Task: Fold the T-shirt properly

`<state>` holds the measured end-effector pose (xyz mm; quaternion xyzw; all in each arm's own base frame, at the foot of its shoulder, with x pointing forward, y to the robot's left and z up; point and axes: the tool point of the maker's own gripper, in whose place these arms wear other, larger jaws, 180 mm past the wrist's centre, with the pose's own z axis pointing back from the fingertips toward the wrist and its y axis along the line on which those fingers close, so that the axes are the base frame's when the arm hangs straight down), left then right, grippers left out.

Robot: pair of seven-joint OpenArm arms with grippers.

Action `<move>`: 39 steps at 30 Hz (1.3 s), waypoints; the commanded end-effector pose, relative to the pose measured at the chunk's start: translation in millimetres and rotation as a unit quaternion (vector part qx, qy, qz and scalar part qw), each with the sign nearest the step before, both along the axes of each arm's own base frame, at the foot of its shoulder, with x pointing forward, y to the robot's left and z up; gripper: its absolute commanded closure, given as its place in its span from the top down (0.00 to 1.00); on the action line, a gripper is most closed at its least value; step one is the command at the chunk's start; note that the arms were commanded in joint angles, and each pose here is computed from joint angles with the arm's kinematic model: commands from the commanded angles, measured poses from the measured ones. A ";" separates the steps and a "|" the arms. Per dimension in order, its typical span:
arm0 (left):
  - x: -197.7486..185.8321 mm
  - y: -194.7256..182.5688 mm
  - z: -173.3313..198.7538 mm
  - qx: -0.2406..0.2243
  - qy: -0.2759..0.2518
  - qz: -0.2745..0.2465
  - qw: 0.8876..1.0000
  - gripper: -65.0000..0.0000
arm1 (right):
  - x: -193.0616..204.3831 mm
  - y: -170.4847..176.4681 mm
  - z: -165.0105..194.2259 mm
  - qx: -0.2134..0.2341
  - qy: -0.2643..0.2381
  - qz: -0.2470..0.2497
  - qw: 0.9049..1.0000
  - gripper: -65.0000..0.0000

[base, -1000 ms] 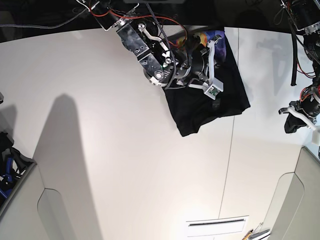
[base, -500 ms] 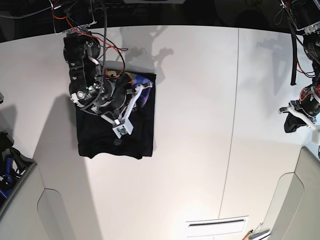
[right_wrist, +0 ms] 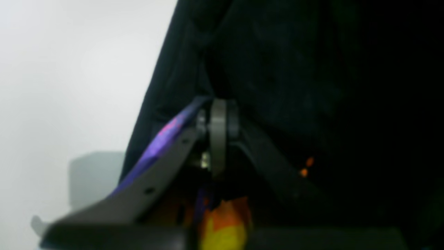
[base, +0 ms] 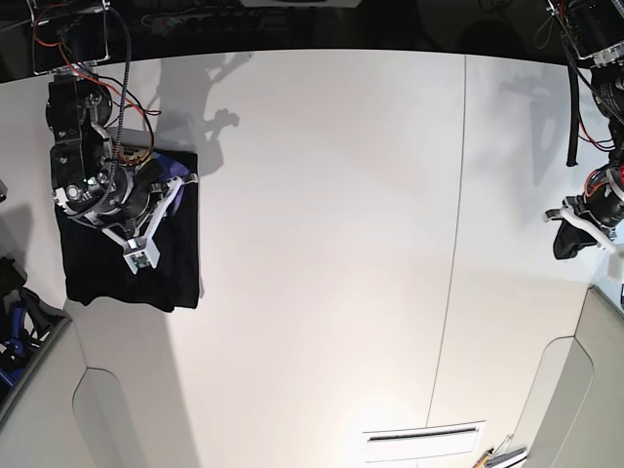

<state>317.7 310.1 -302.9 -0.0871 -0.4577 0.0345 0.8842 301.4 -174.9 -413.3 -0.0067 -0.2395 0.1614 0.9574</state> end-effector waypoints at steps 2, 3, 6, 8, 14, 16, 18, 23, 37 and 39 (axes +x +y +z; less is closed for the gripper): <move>9.1 4.7 25.3 0.005 -0.036 -0.007 0.999 0.01 | 9.9 1.5 27.9 -0.009 -0.035 0.010 0.999 0.00; 9.9 5.9 30.8 0.010 -0.041 -0.010 0.999 0.01 | 15.4 6.9 43.5 -0.008 -0.060 0.018 0.998 0.00; 9.5 5.7 52.7 0.039 -0.055 -0.022 0.997 0.00 | 24.8 21.1 88.1 -0.008 -0.130 0.039 0.991 0.00; 2.9 3.8 68.5 0.061 -0.061 -0.028 0.996 0.00 | 19.7 22.8 99.4 -0.020 -0.149 0.045 0.988 0.00; -62.2 21.2 94.4 0.131 -0.062 0.002 0.989 0.00 | -49.0 31.8 90.7 -0.037 -0.123 0.066 0.989 0.00; -89.1 26.7 94.7 0.130 -0.050 0.021 0.990 0.00 | -78.4 32.1 87.3 -0.048 -0.106 0.072 0.991 0.00; -116.3 31.4 91.5 0.123 -0.033 0.038 0.991 0.00 | -108.3 33.1 85.4 -0.053 -0.084 0.077 0.992 0.00; -193.4 34.3 66.7 0.089 0.062 0.053 0.993 0.00 | -196.6 21.0 64.8 -0.067 0.033 0.083 0.994 0.00; -395.0 -16.5 -10.8 -0.137 0.404 -0.009 0.904 0.00 | -441.6 -27.3 13.4 -0.018 0.405 0.107 0.908 0.00; -417.4 -35.1 -32.5 -0.185 0.441 -0.015 0.878 0.00 | -465.5 -39.9 -7.1 -0.004 0.430 0.098 0.897 0.00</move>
